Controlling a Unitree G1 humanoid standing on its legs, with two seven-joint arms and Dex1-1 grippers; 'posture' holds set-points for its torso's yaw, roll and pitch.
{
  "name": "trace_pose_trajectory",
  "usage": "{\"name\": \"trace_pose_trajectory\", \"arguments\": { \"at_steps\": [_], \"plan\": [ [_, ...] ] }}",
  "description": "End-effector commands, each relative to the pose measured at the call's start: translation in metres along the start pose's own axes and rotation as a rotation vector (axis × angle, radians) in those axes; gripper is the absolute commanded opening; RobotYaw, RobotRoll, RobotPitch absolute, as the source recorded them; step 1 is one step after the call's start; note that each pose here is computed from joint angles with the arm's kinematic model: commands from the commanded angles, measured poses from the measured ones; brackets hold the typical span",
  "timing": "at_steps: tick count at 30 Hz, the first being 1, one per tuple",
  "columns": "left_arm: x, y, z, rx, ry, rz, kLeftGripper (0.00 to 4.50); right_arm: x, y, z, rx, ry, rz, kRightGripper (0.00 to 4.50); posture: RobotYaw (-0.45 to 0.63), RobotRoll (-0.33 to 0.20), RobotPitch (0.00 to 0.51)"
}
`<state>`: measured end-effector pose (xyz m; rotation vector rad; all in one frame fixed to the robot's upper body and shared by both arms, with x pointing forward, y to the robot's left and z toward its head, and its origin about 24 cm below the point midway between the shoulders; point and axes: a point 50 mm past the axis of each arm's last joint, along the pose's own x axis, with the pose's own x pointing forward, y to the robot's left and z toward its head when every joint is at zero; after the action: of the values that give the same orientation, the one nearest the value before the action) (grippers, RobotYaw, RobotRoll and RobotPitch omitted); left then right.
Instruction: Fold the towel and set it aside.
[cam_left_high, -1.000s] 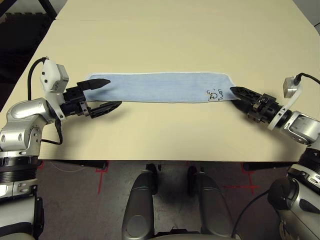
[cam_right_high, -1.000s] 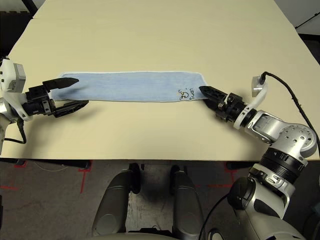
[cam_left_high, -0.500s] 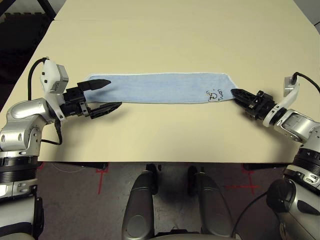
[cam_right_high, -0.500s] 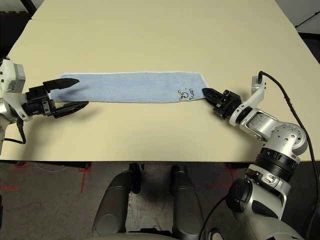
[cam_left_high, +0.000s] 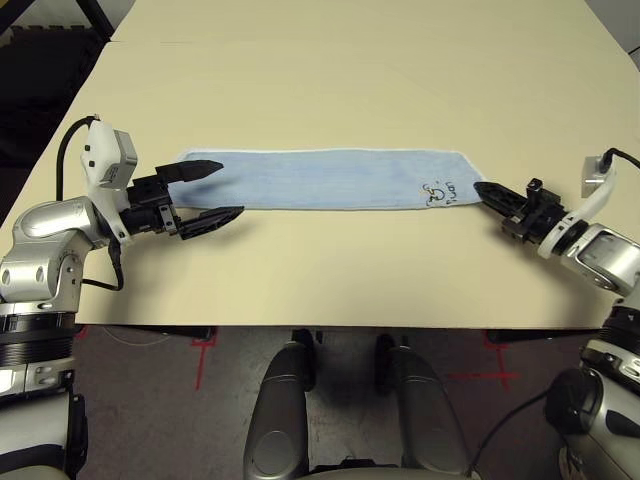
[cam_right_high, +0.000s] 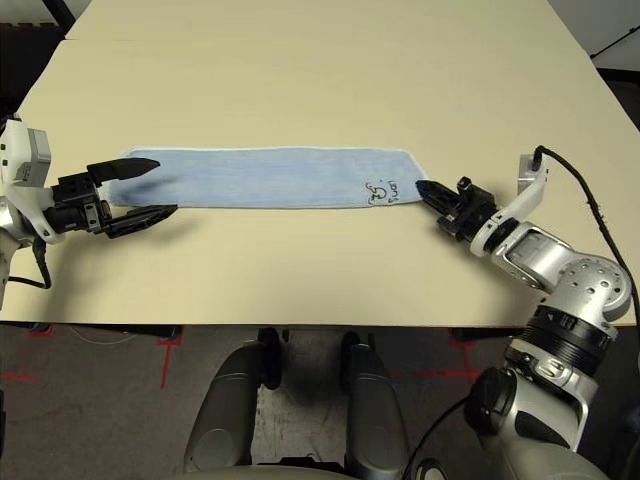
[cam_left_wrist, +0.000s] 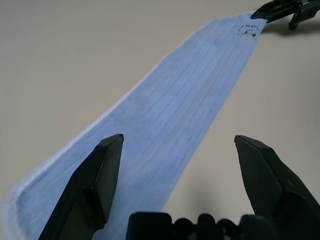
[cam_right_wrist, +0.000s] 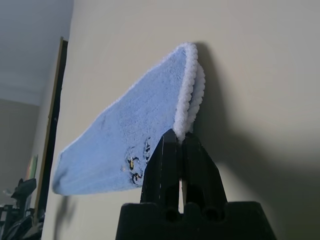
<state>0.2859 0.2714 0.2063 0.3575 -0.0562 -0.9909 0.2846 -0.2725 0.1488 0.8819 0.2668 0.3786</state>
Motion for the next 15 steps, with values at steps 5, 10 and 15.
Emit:
{"name": "trace_pose_trajectory", "arguments": {
  "at_steps": [5, 10, 15],
  "plan": [
    [0.001, -0.002, -0.003, -0.001, 0.015, -0.018, 4.5, -0.024, -0.016, 0.015, -0.011, -0.114, -0.079, 0.03, -0.06, 0.0, 0.247],
    [0.002, -0.002, -0.003, -0.003, 0.016, -0.022, 4.5, -0.027, -0.019, 0.035, -0.035, -0.196, -0.094, 0.03, -0.06, 0.0, 0.246],
    [0.002, -0.002, -0.003, -0.004, 0.016, -0.023, 4.5, -0.024, -0.012, 0.042, -0.066, -0.178, -0.033, 0.03, -0.06, 0.0, 0.246]
  ]
}}
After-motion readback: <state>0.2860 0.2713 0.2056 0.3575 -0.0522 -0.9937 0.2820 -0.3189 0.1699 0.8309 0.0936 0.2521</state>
